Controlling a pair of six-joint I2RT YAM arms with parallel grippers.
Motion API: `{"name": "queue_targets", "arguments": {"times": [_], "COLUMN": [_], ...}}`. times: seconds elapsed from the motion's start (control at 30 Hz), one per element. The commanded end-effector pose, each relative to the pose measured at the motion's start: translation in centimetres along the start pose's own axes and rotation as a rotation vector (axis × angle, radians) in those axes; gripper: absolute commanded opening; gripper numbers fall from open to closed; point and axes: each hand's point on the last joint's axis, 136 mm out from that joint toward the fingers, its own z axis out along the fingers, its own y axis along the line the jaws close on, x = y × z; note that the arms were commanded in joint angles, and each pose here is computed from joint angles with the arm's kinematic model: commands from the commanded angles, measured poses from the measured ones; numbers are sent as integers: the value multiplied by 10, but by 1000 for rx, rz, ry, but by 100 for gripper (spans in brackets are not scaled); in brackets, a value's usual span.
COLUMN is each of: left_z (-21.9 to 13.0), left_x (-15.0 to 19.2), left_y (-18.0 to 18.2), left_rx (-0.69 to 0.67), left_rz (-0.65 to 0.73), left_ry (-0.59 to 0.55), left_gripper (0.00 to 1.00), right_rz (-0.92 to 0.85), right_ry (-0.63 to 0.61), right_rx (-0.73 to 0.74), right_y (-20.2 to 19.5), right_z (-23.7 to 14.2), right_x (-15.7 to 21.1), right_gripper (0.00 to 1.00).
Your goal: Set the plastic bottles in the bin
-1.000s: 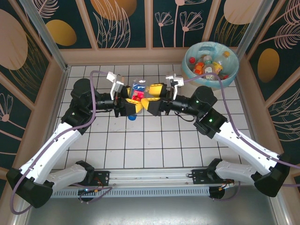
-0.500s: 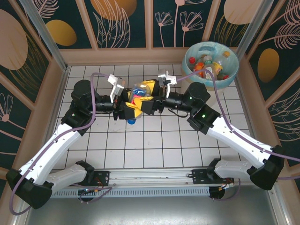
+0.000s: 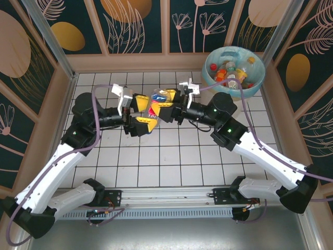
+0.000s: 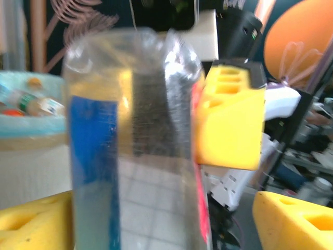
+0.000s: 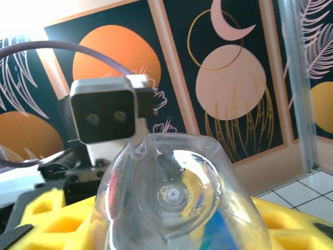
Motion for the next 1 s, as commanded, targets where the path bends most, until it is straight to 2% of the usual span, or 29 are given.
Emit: {"name": "queue_targets", "arguments": {"times": [0.0,0.1,0.23,0.37,0.5,0.7,0.97], "left_z": [-13,-23,-42,-57,-62,-55,-57], "left_x": [-24,-32,-43,-40,-25,-8,2], "left_y": [3,4,26,54,76,89,94], "left_rx": [-118,-181,-378,-567,-666,-679,-696], "left_rz": [98,119,106,78,62,23,-2], "left_ry": [-113,-167,-227,-216,-164,-111,-98], "left_gripper": [89,93,94,93,93,92,92], "right_rz": [-72,-137,-204,-215,-248,-173,-30], "right_ry": [-89,-74,-39,35,77,216,366], "right_rx": [89,202,484,740,1026,1269,1379], "right_y": [2,-9,-45,-95,-148,-222,-305], "right_z": [-14,-21,-42,-79,-132,-184,-210], "right_x": [-43,-61,-99,-133,-156,-150,-112], "right_gripper": [46,45,45,43,41,41,42]}}
